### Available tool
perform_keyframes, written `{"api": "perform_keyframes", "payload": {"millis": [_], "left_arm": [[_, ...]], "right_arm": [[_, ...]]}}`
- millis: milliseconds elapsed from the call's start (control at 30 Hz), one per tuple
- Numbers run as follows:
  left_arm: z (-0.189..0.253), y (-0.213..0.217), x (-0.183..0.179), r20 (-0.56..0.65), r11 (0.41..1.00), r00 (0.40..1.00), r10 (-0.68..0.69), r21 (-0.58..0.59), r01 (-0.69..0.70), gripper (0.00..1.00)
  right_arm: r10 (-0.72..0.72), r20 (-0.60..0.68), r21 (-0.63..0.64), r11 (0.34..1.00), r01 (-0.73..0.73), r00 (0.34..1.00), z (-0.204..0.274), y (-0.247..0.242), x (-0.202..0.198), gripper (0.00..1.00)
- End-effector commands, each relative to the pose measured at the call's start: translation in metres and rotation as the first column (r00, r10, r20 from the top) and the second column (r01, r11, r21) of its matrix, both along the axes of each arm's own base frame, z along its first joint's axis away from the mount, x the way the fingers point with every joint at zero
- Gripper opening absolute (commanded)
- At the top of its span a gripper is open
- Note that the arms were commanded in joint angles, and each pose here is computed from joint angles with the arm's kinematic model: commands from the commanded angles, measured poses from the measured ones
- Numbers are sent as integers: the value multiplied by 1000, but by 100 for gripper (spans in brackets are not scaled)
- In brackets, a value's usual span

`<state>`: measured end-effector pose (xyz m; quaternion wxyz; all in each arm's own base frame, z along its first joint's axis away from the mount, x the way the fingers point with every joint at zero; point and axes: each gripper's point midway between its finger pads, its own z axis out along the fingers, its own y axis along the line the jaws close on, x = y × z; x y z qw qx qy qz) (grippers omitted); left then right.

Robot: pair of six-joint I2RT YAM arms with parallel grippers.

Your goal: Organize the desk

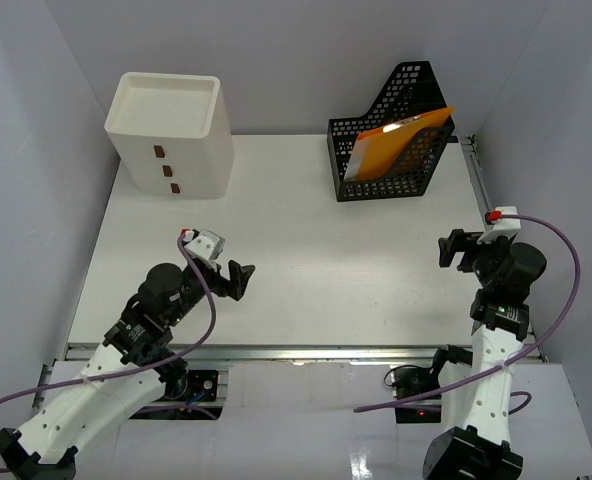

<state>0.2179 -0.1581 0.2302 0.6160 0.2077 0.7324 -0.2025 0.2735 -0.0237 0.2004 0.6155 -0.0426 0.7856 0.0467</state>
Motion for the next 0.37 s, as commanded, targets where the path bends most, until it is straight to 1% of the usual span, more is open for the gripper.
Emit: {"api": "perform_keyframes", "payload": {"millis": [0,267,333], "left_arm": [[-5,3,3,-9,1000,1000,24,8,-23,98],[-6,3,3,-8,1000,1000,22,9,-22,98],[-6,4,3,-9,1000,1000,24,10,-24,98]], "right_arm": [[-30,27,12,999,29,999,10,-4,0,90],[-43,60,10,999,42,997,14,-6,-1,90],[-10,67,-4,1000,11,998,13,-1,-2,90]]}}
